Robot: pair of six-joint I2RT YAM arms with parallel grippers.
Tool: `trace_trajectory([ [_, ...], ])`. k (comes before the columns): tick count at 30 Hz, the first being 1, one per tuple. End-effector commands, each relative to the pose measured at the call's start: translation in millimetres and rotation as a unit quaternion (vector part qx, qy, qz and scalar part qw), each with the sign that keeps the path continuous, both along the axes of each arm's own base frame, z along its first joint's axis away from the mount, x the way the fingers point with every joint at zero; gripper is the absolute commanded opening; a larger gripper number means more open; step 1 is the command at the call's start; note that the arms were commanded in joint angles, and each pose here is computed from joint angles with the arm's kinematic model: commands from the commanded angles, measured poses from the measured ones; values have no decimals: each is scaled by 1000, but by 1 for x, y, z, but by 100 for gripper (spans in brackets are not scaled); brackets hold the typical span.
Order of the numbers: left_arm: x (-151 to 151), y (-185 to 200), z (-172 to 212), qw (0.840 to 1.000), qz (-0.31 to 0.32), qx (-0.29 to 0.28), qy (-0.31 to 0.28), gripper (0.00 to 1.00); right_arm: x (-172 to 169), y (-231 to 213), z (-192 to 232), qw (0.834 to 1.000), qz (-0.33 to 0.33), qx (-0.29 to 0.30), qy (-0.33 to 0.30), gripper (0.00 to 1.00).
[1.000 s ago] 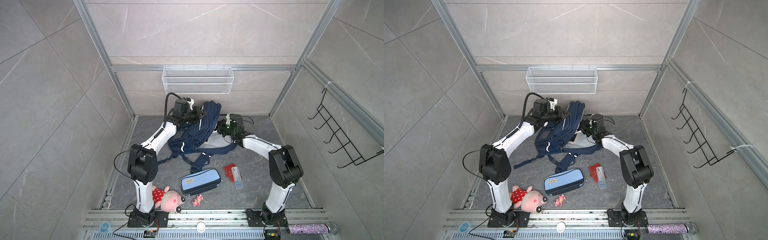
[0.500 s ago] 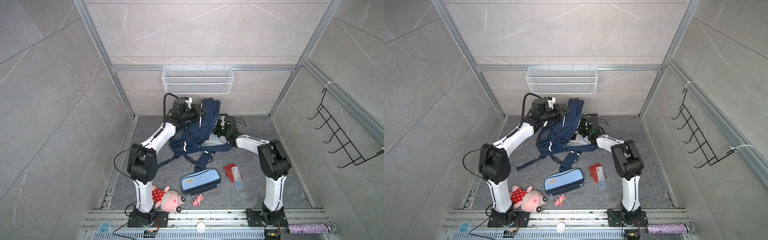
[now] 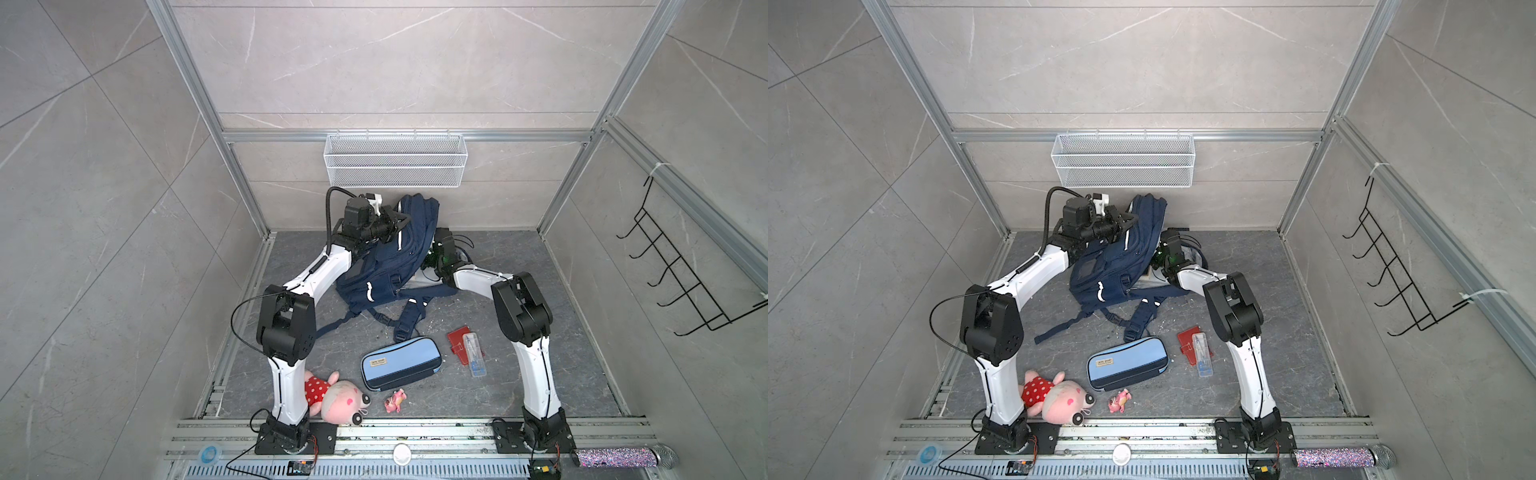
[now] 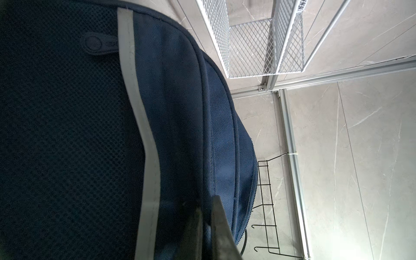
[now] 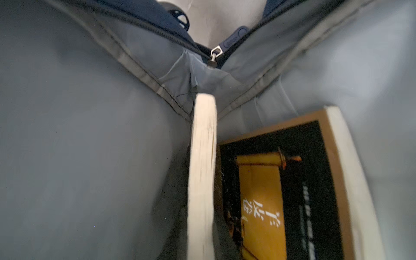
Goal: Pack the student bag
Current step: 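Lower the black book into the backpack opening with the right gripper, then release the black book and lift the right gripper out of the backpack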
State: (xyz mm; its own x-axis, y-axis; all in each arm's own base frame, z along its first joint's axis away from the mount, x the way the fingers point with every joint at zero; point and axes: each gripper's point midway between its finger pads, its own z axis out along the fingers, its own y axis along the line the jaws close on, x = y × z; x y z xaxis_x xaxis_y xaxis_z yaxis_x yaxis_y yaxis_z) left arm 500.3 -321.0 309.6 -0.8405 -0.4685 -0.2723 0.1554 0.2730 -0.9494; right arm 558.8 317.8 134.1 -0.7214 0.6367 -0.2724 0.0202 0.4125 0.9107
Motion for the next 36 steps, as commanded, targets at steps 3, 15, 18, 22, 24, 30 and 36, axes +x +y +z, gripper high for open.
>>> trace_trajectory([
  [3, -17, 2, 98, 986, -16, -66, -151, 0, -6, -2, 20, 1000, 7, -14, -22, 34],
  [15, -1, 31, 79, 989, 13, -57, -138, 0, -2, -64, 68, 997, -30, -54, -53, 87],
  [18, 1, 34, 73, 990, 14, -48, -134, 0, -9, -81, 71, 995, -34, -77, -44, 89],
  [22, 1, 35, 65, 991, 12, -28, -130, 0, -27, -114, 79, 991, -46, -119, -41, 89],
  [24, 1, 34, 58, 992, 11, -16, -125, 0, -38, -135, 88, 987, -56, -146, -45, 90],
  [30, 0, 22, 21, 993, -5, 48, -103, 0, -90, -190, 115, 965, -62, -249, -54, 91],
  [36, 1, -10, -33, 990, -34, 118, -73, 0, -142, -210, 97, 951, -48, -306, -4, 91],
])
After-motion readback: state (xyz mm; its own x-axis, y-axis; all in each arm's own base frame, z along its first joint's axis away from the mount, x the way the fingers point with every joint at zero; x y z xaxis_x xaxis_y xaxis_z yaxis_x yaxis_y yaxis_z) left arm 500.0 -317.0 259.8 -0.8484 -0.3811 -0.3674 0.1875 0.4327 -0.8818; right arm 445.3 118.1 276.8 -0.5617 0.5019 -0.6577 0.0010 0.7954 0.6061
